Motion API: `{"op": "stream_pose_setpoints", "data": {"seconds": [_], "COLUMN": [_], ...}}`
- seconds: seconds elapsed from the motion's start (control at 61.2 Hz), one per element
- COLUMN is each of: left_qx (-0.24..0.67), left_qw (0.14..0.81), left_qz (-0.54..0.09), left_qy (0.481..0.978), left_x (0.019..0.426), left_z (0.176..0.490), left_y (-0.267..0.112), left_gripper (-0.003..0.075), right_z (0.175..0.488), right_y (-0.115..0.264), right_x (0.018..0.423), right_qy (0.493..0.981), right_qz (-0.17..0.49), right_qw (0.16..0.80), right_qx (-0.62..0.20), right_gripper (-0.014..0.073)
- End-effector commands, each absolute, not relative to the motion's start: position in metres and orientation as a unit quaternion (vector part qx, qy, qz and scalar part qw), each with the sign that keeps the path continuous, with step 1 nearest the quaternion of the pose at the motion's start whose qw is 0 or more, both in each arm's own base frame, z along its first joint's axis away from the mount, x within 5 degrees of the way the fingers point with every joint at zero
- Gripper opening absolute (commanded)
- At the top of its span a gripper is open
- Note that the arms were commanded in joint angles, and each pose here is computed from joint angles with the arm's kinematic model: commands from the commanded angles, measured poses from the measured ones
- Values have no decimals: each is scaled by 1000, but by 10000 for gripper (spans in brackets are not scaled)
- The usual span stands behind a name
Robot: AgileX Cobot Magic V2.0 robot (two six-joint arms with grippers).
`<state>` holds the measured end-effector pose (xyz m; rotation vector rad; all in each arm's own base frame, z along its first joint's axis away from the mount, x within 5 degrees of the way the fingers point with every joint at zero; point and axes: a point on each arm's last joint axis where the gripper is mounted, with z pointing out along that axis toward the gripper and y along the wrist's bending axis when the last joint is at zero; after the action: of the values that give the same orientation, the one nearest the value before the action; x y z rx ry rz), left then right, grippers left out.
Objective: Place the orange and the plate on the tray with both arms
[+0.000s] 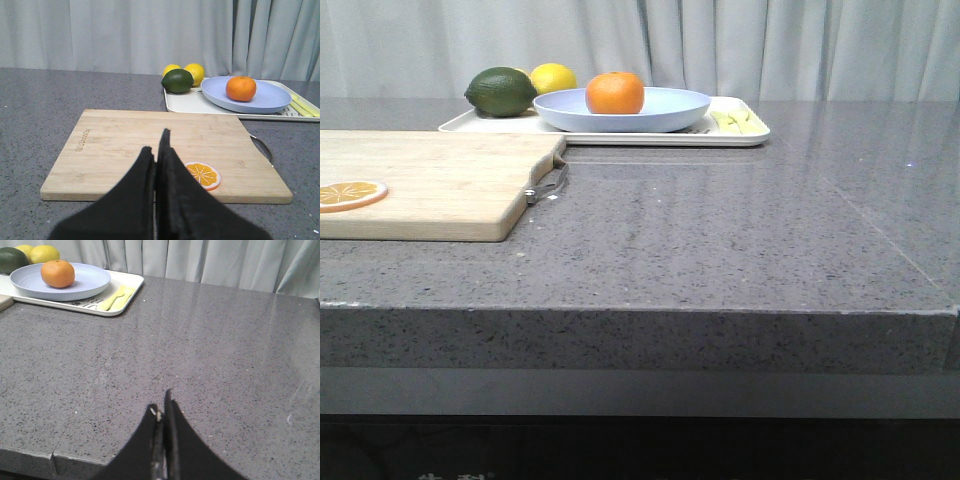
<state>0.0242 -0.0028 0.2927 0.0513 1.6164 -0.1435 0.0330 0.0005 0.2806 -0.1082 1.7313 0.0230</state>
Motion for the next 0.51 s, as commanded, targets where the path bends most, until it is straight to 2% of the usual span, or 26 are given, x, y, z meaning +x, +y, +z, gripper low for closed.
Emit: {"op": "stream_pose_setpoints", "data": {"seconds": [0.0,0.49], "left_qx": [18,18], "left_qw": [721,728], "left_qz": [-74,-75], "left_qy": [688,682], "left_x": [23,23], "left_z": [308,306], "left_y": [-3,-3], "left_gripper": [-17,-17], "right_z": [295,295], "right_y": [1,1], "right_x": [33,33], "right_qy": [729,729], "right_qz": [9,9], "right_qw": [683,683], "right_qx": [-48,-48], "right_gripper": [-66,-66]}}
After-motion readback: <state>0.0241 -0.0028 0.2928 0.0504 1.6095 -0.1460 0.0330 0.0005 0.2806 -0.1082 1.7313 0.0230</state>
